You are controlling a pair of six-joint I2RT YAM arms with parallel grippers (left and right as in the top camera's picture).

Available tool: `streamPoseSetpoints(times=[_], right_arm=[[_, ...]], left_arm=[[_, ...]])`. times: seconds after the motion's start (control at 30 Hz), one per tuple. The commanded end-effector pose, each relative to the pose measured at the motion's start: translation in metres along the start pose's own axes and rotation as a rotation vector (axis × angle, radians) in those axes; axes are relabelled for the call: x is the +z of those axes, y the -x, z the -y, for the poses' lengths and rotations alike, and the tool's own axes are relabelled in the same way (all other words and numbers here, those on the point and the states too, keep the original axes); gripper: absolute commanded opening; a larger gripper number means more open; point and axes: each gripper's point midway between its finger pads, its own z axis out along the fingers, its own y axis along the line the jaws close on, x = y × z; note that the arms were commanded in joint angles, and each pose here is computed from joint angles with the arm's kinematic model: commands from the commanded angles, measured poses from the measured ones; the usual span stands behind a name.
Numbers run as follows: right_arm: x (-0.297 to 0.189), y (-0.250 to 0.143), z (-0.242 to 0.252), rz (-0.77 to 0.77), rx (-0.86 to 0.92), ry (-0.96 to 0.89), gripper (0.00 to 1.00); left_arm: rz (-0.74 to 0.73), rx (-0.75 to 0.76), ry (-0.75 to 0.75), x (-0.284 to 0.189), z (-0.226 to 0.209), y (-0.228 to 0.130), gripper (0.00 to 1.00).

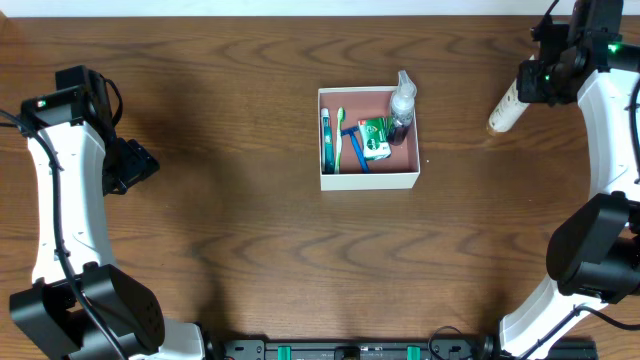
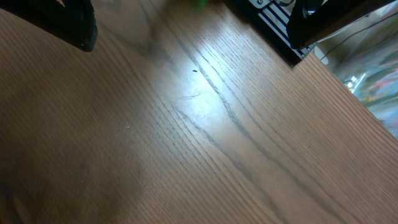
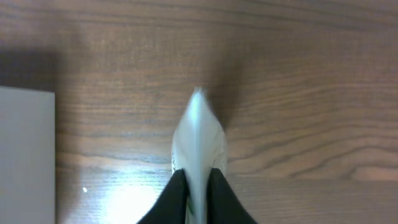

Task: Pack container
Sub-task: 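Lower the right gripper and close it on the Pantene tube, then lift the tube and carry it over the pink box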

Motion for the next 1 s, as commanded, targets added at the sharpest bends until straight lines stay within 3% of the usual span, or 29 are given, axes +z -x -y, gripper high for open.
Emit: streamPoseSetpoints(times=[0.0, 0.2, 0.43, 0.63, 0.97], right_arm=[[0.006, -0.002, 0.003, -0.01, 0.012, 0.008, 0.01], [-0.018, 0.026, 0.004, 0.071, 0.086, 0.0, 0.01], [-0.109, 0.072, 0.001, 0.22, 0.074, -0.011, 0.01], [-0.172, 0.062, -0.025, 0.22, 0.049, 0.051, 0.01], [-0.232, 0.035, -0.107, 0.215, -0.082, 0.303, 0.01]], left_arm=[[-0.003, 0.01, 0.015, 0.002, -0.003, 0.001, 0.98], [-0.003, 0.01, 0.015, 0.002, -0.003, 0.001, 0.98], [-0.003, 0.01, 0.015, 0.002, -0.003, 0.001, 0.98], [-0.003, 0.01, 0.015, 0.002, -0.003, 0.001, 0.98], [-0.003, 0.01, 0.016, 0.002, -0.003, 0.001, 0.98]])
